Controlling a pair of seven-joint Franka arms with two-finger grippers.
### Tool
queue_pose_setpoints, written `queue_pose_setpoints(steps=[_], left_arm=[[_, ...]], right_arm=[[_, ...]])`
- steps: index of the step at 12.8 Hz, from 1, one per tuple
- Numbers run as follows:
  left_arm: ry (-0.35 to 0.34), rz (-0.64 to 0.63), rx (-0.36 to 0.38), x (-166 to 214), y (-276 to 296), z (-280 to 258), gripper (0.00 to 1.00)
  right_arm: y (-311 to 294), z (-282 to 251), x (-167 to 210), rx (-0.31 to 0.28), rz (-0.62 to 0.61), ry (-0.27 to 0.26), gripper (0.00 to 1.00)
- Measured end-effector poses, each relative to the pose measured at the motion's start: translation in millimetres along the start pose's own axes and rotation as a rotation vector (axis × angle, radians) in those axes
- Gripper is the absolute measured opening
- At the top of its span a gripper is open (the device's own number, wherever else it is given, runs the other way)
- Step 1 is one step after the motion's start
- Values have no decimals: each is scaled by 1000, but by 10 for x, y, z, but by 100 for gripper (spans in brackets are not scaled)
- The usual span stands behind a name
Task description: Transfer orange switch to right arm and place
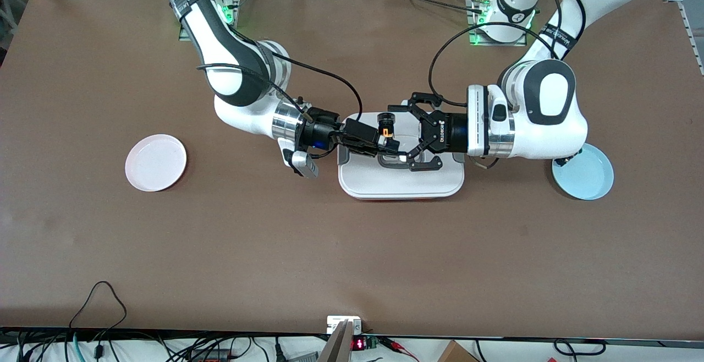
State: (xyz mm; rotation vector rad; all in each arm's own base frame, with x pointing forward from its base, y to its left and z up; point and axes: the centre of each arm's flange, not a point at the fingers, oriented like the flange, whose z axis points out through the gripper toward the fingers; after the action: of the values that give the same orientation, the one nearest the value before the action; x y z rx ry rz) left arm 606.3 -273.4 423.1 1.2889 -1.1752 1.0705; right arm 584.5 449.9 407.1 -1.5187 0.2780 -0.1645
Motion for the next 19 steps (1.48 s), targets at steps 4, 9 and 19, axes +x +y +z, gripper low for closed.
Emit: queue_pose_setpoints(steps=[4,9,19], left_arm=[[-1,4,2,18,1,-10,100],[13,-57,15,54,-59,-206,100],[-200,-415,-39,-135,-37,-417,100]], right_arm=[[-17,-1,8,2,-2,1,40],[-114,-117,147,10,-14,25,40],[-388,-904,904,-103,-50,-126,40]])
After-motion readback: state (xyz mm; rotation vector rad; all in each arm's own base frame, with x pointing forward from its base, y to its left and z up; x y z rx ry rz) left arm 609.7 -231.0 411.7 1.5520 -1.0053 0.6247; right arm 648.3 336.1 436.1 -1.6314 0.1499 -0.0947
